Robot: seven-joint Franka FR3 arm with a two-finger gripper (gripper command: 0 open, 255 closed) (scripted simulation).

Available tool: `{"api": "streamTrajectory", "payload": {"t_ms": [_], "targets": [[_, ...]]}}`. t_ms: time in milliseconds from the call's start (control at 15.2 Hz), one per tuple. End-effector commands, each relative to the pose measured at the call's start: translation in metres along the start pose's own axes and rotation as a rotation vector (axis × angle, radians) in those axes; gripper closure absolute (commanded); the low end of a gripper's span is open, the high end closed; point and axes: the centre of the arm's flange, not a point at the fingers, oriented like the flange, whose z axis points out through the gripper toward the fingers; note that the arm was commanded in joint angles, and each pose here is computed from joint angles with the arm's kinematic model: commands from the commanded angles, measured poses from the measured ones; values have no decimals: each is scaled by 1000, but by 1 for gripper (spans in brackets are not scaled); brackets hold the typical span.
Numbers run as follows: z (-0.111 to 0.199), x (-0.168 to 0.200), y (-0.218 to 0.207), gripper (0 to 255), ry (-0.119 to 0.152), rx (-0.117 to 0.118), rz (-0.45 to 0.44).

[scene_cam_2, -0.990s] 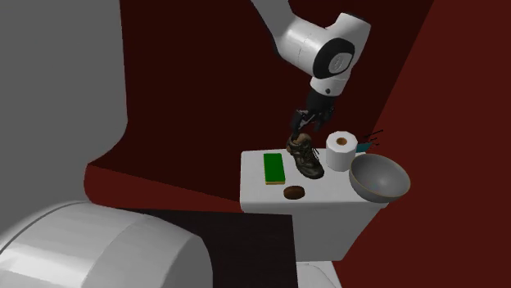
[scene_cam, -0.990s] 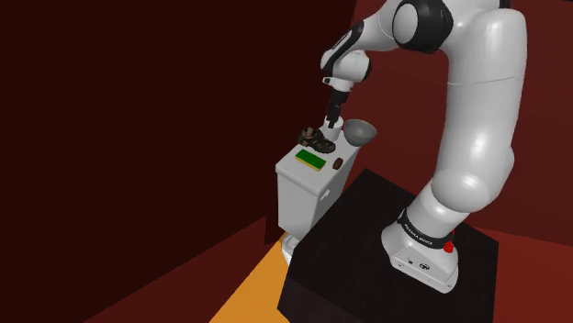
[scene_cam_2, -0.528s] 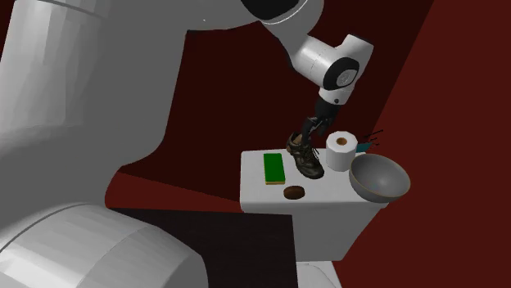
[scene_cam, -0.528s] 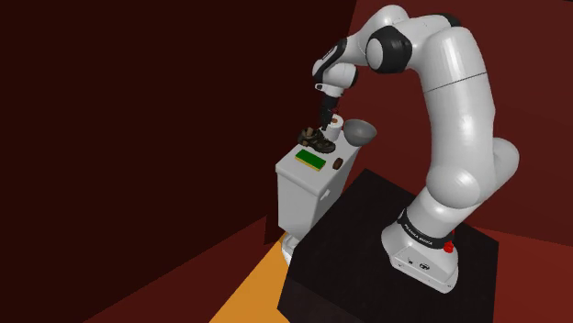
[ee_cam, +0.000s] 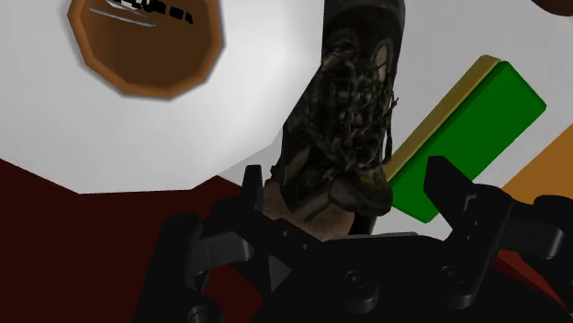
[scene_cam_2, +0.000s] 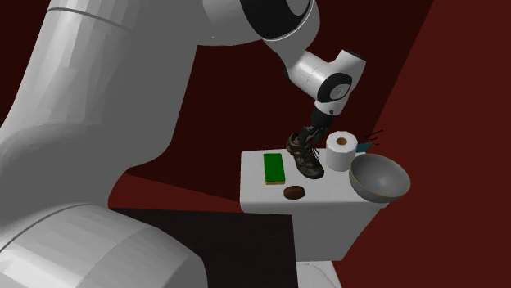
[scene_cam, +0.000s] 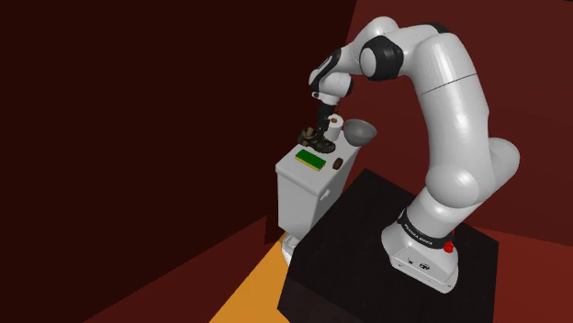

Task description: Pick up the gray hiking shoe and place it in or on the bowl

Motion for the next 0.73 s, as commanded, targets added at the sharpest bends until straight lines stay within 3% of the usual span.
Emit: {"api": "streamTrajectory", "payload": {"t_ms": [0, 396, 462, 660], "targets": [[3, 0, 0, 0, 0, -1, 0], [3, 0, 0, 0, 0, 0, 0], [3, 0, 0, 255, 0, 0, 0], [3, 0, 0, 255, 0, 0, 0]]}}
